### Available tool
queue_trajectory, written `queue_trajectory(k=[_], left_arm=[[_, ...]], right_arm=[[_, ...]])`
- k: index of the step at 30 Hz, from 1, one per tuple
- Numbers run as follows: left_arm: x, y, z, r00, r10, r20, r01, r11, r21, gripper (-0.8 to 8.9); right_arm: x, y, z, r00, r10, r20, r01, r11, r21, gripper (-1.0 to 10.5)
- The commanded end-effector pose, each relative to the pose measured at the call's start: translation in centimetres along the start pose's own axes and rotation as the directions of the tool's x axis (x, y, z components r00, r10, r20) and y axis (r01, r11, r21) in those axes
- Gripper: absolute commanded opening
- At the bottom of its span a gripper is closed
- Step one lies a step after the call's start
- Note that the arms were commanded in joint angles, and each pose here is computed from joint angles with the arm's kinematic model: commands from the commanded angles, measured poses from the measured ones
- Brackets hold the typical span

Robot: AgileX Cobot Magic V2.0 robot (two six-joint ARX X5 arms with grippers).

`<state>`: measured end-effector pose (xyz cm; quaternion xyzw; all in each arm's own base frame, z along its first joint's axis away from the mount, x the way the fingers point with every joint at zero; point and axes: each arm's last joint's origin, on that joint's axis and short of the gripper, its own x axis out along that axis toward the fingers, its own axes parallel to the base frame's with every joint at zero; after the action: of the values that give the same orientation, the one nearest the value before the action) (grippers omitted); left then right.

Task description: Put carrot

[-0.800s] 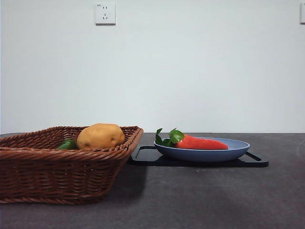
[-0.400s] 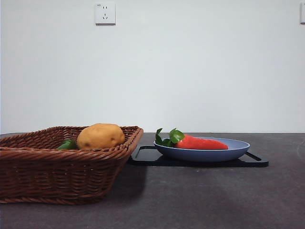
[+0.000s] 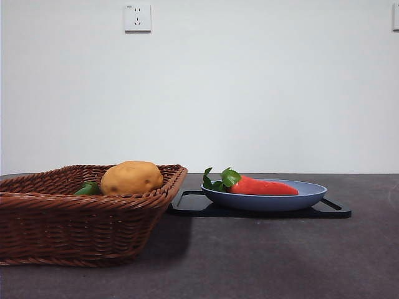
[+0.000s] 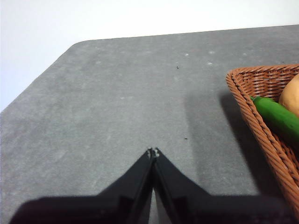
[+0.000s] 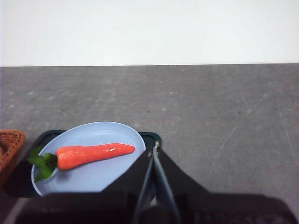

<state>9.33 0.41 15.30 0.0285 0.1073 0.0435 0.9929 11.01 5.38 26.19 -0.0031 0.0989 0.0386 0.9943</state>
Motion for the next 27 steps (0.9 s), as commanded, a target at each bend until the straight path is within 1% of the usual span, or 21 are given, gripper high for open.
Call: queue_trajectory(k=[1, 3, 4, 6, 8, 10, 13, 18, 23, 27], left_arm=[[0.1, 0.0, -0.2, 1.0, 0.005, -0.002, -0.005, 1.0, -0.007, 0.09], [0.1, 0.0, -0.2, 1.0, 0.005, -0.002, -0.005, 1.0, -0.007, 0.09], [0.1, 0.0, -0.2, 1.0, 0.005, -0.002, -0.005, 1.0, -0.007, 0.09], [0.1, 0.0, -0.2, 1.0, 0.005, -0.002, -0.005, 1.0, -0.007, 0.09], [0.1, 0.0, -0.2, 1.0, 0.005, -0.002, -0.005, 1.0, -0.007, 0.09], [0.1, 0.0, -0.2, 1.0, 0.005, -0.002, -0.005, 1.0, -0.007, 0.09], [0.1, 0.0, -0.2, 1.0, 0.005, -0.002, -0.005, 1.0, -0.007, 0.09], [0.1, 0.0, -0.2, 1.0, 0.005, -0.002, -0.005, 1.0, -0.007, 0.09], [0.1, 0.0, -0.2, 1.0, 0.005, -0.002, -0.005, 1.0, -0.007, 0.09], [0.1, 0.0, -0.2, 1.0, 0.005, -0.002, -0.005, 1.0, -0.007, 0.09]], right_arm=[[-0.3, 0.0, 0.5, 1.0, 0.003, 0.021, -0.001, 0.998, -0.059, 0.0], [-0.8, -0.5, 0.6, 0.999, -0.021, 0.041, 0.026, 0.992, -0.122, 0.0], [-1.1, -0.9, 0.6, 0.998, -0.034, 0.052, 0.041, 0.991, -0.129, 0.0], [-1.4, -1.5, 0.4, 0.996, -0.048, 0.076, 0.056, 0.992, -0.11, 0.0], [-1.6, -2.2, -0.2, 0.995, -0.037, 0.091, 0.044, 0.995, -0.086, 0.0], [-1.8, -2.9, -1.4, 0.995, -0.016, 0.099, 0.023, 0.997, -0.075, 0.0], [-1.6, -3.5, -3.3, 0.996, -0.007, 0.091, 0.013, 0.998, -0.061, 0.0], [-0.8, -3.9, -6.7, 0.997, 0.031, 0.074, -0.027, 0.998, -0.056, 0.0], [-0.4, -4.2, -8.4, 0.998, 0.001, 0.067, 0.001, 0.999, -0.036, 0.0], [-0.3, -4.2, -9.2, 0.997, -0.004, 0.071, 0.007, 0.999, -0.042, 0.0]])
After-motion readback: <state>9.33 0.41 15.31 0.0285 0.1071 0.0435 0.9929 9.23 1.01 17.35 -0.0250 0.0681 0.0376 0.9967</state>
